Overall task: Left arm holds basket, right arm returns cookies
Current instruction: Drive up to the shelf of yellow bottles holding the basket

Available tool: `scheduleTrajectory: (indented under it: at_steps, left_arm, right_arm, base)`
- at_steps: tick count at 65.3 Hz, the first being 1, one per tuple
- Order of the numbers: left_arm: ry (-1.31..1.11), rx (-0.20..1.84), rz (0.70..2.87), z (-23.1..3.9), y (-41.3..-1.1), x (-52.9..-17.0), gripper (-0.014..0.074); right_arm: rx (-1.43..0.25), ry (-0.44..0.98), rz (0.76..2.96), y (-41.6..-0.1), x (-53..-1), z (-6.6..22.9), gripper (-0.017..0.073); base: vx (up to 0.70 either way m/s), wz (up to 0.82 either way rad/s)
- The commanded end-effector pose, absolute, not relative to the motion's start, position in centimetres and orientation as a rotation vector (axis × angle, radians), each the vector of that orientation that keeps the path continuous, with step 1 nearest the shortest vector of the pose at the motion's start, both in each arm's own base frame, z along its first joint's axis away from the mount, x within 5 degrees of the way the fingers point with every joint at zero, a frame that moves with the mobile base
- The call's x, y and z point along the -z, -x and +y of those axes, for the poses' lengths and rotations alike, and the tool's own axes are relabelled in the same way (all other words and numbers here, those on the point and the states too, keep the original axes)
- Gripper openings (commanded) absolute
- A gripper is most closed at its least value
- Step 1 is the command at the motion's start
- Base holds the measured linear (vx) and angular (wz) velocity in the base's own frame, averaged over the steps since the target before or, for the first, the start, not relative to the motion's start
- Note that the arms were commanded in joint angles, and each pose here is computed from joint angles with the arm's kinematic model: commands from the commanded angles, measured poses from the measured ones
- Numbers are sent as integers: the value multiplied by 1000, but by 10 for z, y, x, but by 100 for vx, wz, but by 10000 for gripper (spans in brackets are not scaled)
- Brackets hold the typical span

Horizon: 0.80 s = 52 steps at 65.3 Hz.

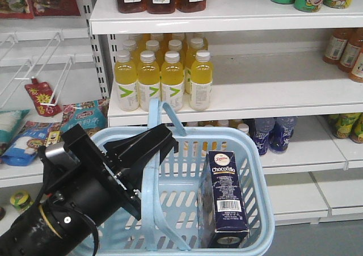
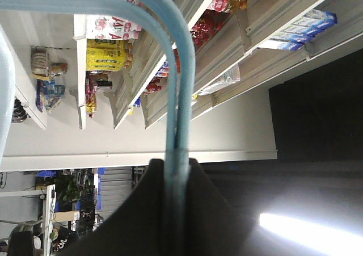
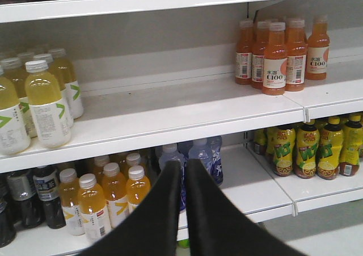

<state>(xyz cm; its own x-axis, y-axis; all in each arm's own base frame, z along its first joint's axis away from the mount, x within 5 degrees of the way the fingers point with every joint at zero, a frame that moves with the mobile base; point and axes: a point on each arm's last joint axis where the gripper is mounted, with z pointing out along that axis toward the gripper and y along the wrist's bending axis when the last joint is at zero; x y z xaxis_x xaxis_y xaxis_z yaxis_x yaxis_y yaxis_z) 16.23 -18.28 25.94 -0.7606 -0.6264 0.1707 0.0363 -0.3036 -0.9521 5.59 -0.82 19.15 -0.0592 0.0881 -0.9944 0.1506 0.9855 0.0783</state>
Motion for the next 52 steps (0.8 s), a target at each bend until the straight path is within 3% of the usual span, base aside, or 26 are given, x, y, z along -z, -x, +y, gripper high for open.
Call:
scheduleTrajectory:
  at_steps: [1,52]
  left_arm:
    - [628,2266,1267,-178,-157,-289,-3]
    - [629,2266,1267,-178,-157,-289,-3]
  right_arm:
    - [68,-166,1563,-56,-193,-8,-6]
    - [68,-166,1563,-56,-193,-8,-6]
  base:
    - [24,-15]
    - [13,-33]
